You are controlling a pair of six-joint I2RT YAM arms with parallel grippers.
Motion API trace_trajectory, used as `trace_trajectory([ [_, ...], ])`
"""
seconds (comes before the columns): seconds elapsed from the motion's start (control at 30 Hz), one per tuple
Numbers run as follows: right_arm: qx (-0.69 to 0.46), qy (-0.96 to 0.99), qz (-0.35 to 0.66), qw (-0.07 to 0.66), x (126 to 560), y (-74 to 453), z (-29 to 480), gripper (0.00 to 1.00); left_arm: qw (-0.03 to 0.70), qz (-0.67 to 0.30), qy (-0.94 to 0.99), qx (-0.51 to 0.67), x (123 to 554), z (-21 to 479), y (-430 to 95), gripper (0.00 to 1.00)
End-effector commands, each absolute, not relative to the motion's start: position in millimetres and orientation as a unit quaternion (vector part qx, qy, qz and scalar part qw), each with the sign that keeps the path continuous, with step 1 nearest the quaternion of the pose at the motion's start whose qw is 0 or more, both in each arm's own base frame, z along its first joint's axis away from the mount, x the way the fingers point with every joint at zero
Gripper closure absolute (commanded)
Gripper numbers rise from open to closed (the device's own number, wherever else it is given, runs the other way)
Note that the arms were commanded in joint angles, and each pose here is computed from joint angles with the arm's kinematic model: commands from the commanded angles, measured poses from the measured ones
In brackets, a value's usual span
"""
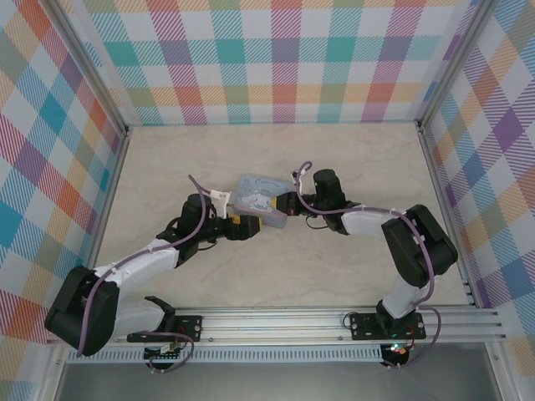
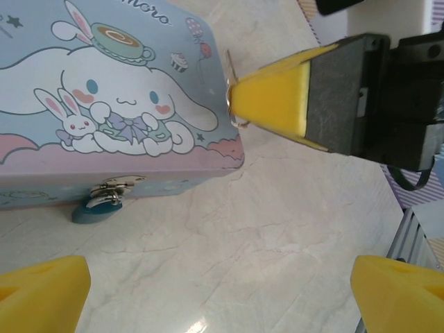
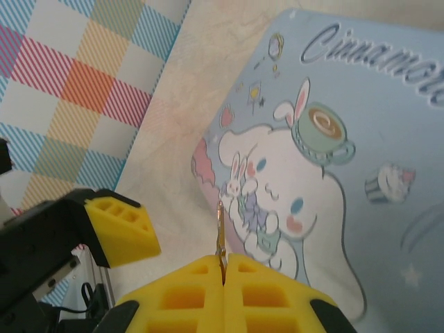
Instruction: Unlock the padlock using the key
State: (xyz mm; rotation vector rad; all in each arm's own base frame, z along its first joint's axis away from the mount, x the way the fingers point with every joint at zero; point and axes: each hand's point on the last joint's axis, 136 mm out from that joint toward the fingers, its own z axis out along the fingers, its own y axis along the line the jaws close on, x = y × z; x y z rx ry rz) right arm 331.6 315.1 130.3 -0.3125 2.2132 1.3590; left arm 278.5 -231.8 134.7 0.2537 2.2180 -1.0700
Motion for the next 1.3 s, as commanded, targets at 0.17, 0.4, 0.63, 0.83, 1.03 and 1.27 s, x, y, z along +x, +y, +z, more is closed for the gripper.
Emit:
trace_trajectory([
  [0.17,-0.114,0.828,0.485,0.255,349,325,118,0.97,0.338,-0.418,0.840,0.078,296,114,-230,0.02],
  [0.4,-0.108,0.840,0.474,0.239,347,323,103,0.97,0.325,-0.420,0.843,0.080,297,98,-232,0.02],
  [0.63,-0.096,0.857,0.458,0.217,343,318,87,0.97,0.311,-0.426,0.845,0.086,296,86,-236,0.02],
  [0.83,-0.089,0.869,0.444,0.201,338,314,76,0.97,0.324,-0.420,0.841,0.101,298,80,-237,0.02],
  [1.03,-0.091,0.870,0.442,0.200,336,314,75,0.97,0.353,-0.414,0.831,0.115,302,78,-235,0.02],
  [1.27,-0.094,0.873,0.436,0.197,336,314,73,0.97,0.363,-0.414,0.825,0.130,304,73,-238,0.06],
])
